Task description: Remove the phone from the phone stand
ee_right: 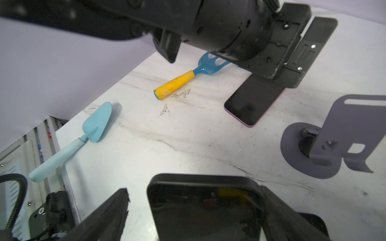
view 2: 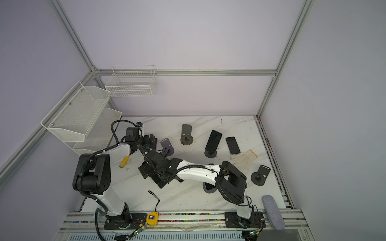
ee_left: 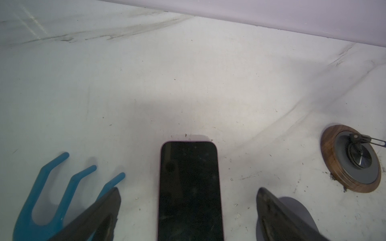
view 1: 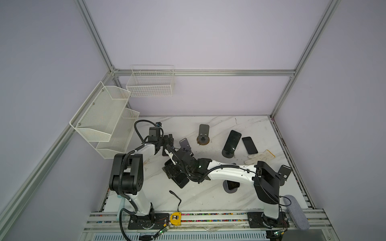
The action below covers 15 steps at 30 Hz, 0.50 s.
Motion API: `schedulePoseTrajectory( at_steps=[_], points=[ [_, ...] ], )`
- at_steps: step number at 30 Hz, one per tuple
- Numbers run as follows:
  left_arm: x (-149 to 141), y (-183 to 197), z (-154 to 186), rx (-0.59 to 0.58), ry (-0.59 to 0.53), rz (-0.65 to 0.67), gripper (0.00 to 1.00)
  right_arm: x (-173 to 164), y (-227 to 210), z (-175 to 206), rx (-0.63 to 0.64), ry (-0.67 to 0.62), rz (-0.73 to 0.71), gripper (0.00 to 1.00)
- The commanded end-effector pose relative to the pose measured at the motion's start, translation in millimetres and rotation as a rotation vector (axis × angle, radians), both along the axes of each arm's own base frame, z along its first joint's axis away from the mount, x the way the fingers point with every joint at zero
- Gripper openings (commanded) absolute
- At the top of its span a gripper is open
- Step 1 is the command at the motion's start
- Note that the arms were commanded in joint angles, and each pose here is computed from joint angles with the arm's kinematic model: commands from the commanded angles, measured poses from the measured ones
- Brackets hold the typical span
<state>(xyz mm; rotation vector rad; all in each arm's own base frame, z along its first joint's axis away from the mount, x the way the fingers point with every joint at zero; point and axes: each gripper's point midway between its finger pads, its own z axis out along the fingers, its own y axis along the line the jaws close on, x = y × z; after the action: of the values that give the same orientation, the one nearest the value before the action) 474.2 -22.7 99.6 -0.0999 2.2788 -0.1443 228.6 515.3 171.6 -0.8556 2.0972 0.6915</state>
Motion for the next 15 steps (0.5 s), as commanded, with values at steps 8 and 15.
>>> schedulePoseTrajectory(
  at_steps=[8,15],
  points=[
    [7,4,20,-0.009,-0.065,0.009,1.00,-4,-5,-11,-0.035,0.006,-0.072,0.88],
    [9,1,17,-0.016,-0.047,0.001,1.00,-2,-5,-17,-0.054,-0.011,-0.102,0.82]
  ],
)
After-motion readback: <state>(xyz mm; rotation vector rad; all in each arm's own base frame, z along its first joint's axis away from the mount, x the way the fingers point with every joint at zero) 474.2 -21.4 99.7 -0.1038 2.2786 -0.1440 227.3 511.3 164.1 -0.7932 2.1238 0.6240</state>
